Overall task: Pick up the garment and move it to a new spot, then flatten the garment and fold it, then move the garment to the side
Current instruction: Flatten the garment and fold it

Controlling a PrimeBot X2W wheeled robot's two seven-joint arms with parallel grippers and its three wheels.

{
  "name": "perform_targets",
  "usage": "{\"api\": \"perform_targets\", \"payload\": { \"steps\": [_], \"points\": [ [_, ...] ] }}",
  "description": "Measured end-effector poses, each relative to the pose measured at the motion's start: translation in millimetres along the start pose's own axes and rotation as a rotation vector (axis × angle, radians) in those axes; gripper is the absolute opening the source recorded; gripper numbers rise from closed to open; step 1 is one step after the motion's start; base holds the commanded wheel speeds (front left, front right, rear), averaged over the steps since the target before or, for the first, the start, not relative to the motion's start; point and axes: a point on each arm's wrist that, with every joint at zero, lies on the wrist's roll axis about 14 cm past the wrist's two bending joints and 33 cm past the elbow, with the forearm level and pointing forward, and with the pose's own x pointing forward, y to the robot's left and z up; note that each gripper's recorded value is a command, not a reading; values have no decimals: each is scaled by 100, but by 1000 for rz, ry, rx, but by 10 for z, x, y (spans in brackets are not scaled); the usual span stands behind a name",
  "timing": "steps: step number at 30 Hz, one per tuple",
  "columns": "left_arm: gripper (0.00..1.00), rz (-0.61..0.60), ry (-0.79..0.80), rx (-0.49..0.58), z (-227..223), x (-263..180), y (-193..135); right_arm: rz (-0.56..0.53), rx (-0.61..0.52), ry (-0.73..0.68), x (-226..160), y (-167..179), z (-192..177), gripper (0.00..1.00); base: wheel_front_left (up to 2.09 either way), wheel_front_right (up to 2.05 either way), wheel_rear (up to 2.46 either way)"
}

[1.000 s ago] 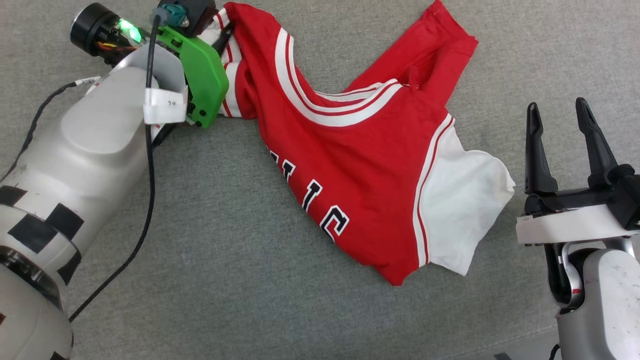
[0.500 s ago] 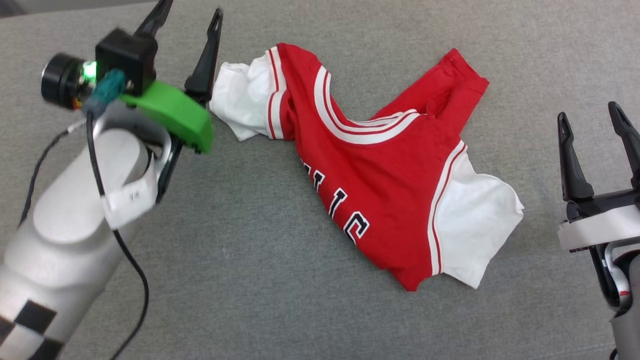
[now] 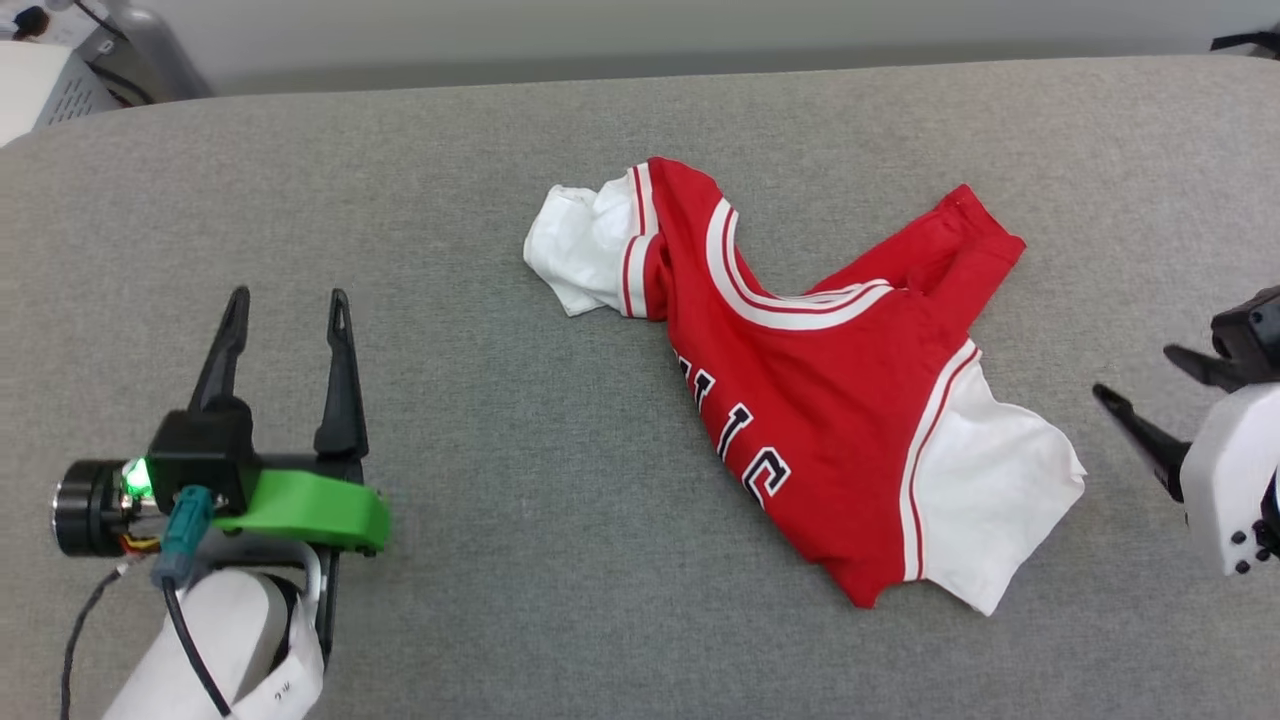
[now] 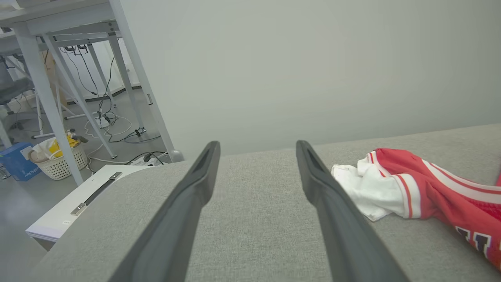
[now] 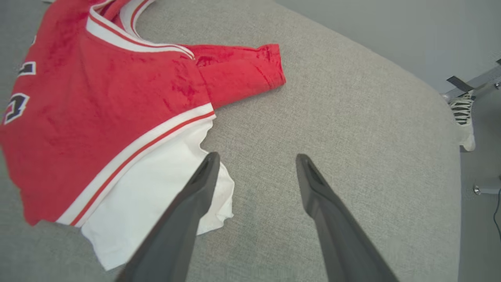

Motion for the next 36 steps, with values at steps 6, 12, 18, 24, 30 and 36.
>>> {"api": "perform_targets", "payload": {
  "steps": [6,12,18,24,30,36],
  "points": [
    [100,55,22,-23,-70,-245,64,101,24,221,25,183,-313,100,0,0,0],
    [100,68,40,-41,-167,-301,50,122,79,340,216,230,-629,100,0,0,0],
    [100,81,70,-43,-296,-326,88,134,155,422,471,339,-986,100,0,0,0],
    [100,90,87,-49,-376,-329,97,130,173,468,555,338,-1192,100,0,0,0],
    [100,76,76,-47,-361,-290,68,105,208,355,613,249,-1016,0,0,0,0],
    [100,72,72,-49,-348,-298,75,23,217,196,705,-133,-575,0,0,0,0]
  ]
}}
